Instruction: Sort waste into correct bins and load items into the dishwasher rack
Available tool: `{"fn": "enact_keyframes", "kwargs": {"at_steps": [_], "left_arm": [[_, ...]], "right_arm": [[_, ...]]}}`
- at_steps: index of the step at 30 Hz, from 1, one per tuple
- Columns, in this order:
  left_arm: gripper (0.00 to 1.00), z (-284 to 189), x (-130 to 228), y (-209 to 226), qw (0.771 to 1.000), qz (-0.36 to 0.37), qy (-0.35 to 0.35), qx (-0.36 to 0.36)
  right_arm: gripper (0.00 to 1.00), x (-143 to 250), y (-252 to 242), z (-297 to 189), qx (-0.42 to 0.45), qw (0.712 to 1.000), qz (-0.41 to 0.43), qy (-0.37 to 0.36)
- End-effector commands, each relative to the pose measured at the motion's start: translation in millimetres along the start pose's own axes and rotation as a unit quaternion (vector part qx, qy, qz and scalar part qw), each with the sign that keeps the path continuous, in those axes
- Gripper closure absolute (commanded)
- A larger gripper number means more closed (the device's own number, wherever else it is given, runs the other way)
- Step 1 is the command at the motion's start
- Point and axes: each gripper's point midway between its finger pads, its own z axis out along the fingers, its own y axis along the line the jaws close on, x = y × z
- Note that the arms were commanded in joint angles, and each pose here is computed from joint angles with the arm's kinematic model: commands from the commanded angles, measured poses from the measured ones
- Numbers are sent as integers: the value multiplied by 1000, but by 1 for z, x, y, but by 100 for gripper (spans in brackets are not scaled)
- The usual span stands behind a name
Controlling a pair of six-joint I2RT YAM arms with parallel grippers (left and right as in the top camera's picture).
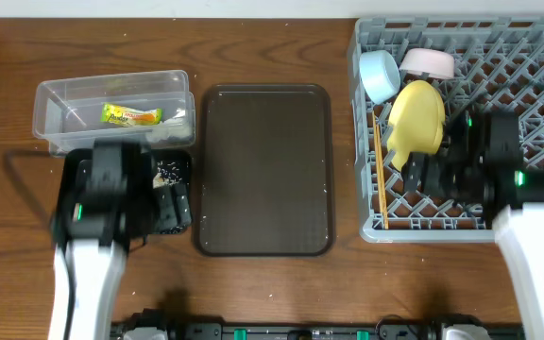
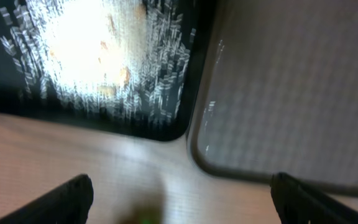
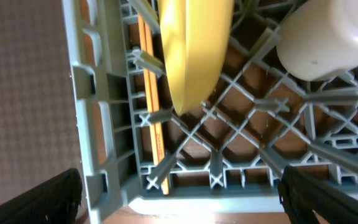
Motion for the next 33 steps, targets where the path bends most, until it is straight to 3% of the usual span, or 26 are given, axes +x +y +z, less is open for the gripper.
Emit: {"fn": "enact_keyframes", "kwargs": {"at_steps": [1,5,11,21,33], "left_arm": [[6,-15,7,-2,996,8,-84,25],[6,-36,9,-3,981,-1,-187,50],[6,-67,12,-4,961,5,-267,70],[6,-71,13,-4,958,5,-277,72],[6,-71,13,-4,958,5,-277,72]], "right_arm": [[1,16,-1,-8,-12,998,5,-59],[1,30,-7,-16,-16,991,-1,-134],[1,53,-12,-20,-21,987,-4,-159],[1,87,-20,-12,-6,995,3,-96],[1,87,-27,-13,15,995,-15,-97]]}}
